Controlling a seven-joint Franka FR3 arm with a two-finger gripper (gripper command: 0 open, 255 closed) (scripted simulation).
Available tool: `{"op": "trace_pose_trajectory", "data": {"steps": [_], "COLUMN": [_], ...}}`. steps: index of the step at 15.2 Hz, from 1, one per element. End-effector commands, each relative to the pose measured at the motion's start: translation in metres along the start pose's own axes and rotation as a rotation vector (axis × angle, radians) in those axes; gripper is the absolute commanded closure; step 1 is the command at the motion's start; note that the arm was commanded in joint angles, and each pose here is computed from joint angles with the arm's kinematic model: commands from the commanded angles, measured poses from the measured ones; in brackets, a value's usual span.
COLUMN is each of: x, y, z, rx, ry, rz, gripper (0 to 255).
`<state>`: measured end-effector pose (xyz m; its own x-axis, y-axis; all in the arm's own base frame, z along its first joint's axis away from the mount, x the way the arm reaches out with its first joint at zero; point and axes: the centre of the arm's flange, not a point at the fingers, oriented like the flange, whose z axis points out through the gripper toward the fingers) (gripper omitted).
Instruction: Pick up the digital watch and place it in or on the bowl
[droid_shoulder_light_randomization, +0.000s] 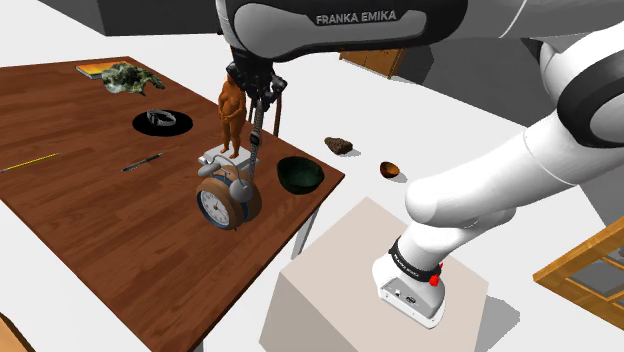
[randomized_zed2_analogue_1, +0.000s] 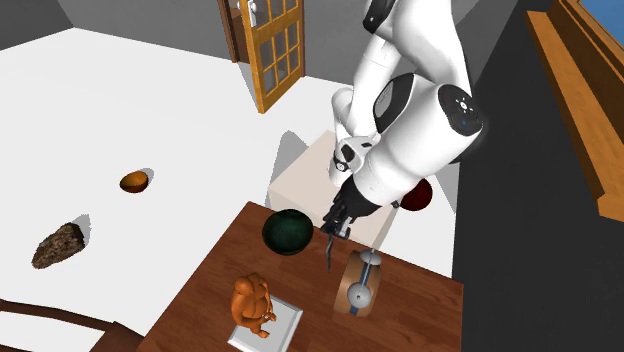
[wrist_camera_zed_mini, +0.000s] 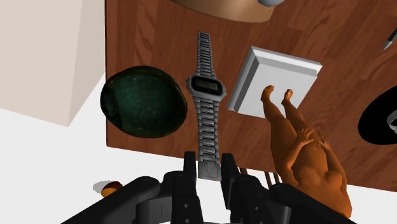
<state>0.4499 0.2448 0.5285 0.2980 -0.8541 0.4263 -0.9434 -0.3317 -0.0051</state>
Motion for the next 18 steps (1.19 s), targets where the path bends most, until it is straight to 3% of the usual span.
{"op": "trace_pose_trajectory", "data": {"steps": [1, 14, 18], "x": [0.004, 0.032, 0.076], "y": [0.001, 0.000, 0.027], "z": [-0.009, -0.068, -0.080], "rx": [0.000, 0.000, 0.000], "ry": [0.000, 0.000, 0.000], "rz": [0.000, 0.000, 0.000], "gripper": [255, 255, 255]}}
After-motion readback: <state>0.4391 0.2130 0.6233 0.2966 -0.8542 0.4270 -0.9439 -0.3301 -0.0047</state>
